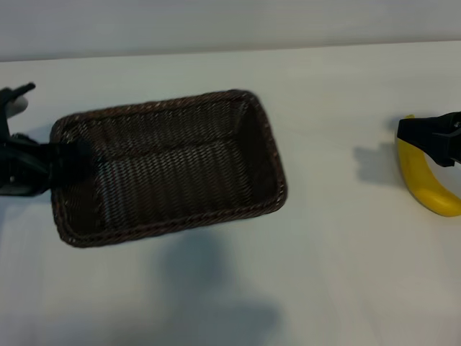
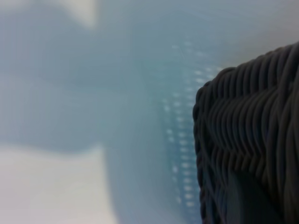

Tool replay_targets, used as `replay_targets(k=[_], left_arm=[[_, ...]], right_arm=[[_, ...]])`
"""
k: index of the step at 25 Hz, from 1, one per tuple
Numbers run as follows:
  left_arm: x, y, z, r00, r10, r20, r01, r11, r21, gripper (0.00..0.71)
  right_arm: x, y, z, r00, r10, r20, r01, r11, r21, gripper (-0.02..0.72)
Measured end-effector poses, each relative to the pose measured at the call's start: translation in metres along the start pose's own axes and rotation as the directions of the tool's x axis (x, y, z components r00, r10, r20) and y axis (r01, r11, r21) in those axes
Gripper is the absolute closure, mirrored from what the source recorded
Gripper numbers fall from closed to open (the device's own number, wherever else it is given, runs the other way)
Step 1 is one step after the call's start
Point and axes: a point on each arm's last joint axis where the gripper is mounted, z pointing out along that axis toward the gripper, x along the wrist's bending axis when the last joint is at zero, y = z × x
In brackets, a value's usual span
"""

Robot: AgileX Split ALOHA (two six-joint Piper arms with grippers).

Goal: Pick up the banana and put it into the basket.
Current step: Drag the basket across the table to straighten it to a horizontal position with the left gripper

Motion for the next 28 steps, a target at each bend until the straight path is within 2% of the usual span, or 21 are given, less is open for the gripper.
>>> replay_targets(k=[5,8,17,25,28], left_arm=[[-0.016,0.009,-0.003,0.988,0.059,0.145,-0.055,0.998,-0.028,0.552],[-0.019,0.009,-0.001,0.977,0.086,0.193,-0.080,0.996,-0.036,0.552],[-0.014,0.011,0.029,0.974,0.074,0.216,-0.087,0.995,0.055,0.552],[-0.041,0.017,0.060,0.965,0.096,0.244,-0.128,0.985,0.120,0.552],[-0.042,0.018,0.065,0.974,0.080,0.213,-0.109,0.986,0.126,0.552]], right_arm=[[0.000,0.000,0.000,1.000,0.000,0.003,0.000,1.000,-0.001,0.216],[0.000,0.000,0.000,1.000,0.000,0.004,0.000,1.000,-0.001,0.216],[-0.001,0.001,0.000,1.000,0.011,0.014,-0.011,1.000,-0.013,0.216],[-0.002,0.002,0.000,1.000,0.015,0.017,-0.015,1.000,-0.018,0.216],[-0.002,0.002,0.000,1.000,0.015,0.017,-0.015,1.000,-0.018,0.216]])
